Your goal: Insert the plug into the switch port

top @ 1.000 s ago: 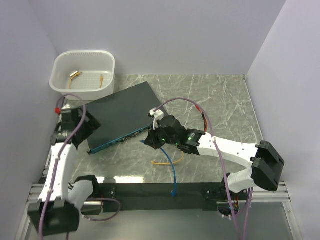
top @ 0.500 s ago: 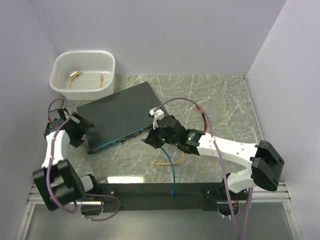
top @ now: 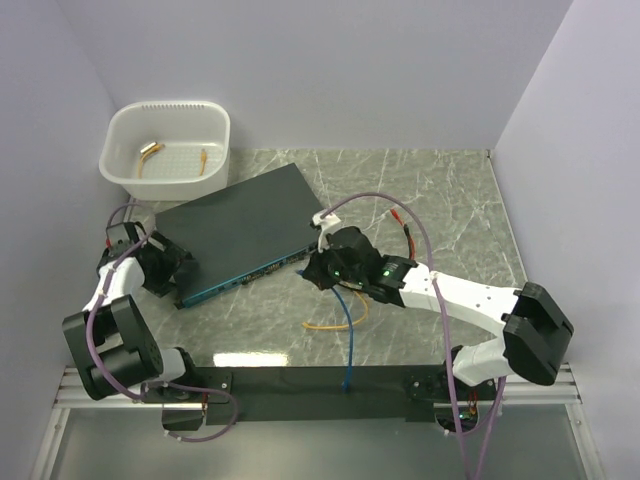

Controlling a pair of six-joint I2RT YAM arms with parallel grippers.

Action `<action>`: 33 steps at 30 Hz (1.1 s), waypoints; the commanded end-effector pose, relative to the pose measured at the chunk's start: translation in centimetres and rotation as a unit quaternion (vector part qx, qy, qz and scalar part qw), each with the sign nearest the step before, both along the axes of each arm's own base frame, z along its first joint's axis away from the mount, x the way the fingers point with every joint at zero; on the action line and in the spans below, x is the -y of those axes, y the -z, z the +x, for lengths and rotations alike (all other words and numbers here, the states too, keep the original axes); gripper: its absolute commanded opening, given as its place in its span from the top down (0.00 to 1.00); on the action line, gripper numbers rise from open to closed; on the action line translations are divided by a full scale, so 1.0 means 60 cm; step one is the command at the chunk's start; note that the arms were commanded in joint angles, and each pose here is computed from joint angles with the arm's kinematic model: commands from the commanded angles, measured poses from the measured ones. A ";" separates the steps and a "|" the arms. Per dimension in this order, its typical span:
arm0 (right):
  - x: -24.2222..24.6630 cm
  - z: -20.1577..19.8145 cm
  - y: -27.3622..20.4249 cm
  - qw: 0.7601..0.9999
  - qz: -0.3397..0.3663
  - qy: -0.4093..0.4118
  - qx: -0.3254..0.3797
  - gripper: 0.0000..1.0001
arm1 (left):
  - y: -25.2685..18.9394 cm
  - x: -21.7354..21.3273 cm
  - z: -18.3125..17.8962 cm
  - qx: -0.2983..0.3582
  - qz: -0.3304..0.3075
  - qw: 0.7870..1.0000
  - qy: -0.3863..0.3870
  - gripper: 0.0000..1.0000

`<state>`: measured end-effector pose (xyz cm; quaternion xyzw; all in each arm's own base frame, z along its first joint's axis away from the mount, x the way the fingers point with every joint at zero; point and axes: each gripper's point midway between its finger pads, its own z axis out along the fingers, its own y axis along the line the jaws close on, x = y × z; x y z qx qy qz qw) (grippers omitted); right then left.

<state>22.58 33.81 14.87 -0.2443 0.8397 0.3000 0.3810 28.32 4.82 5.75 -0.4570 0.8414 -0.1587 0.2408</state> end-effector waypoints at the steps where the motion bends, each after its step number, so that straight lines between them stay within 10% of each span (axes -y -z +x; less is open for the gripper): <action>1: 0.017 0.025 -0.037 0.999 0.035 0.022 0.027 1.00 | -0.014 0.051 0.027 0.038 -0.031 0.999 0.021 0.11; 22: 0.072 0.057 -0.014 0.996 0.012 0.081 0.030 1.00 | -0.056 0.365 0.104 0.088 -0.146 0.973 0.155 0.11; 33: 0.083 0.084 0.061 0.987 0.015 0.158 0.015 1.00 | -0.031 0.394 0.084 0.081 -0.137 0.967 0.199 0.13</action>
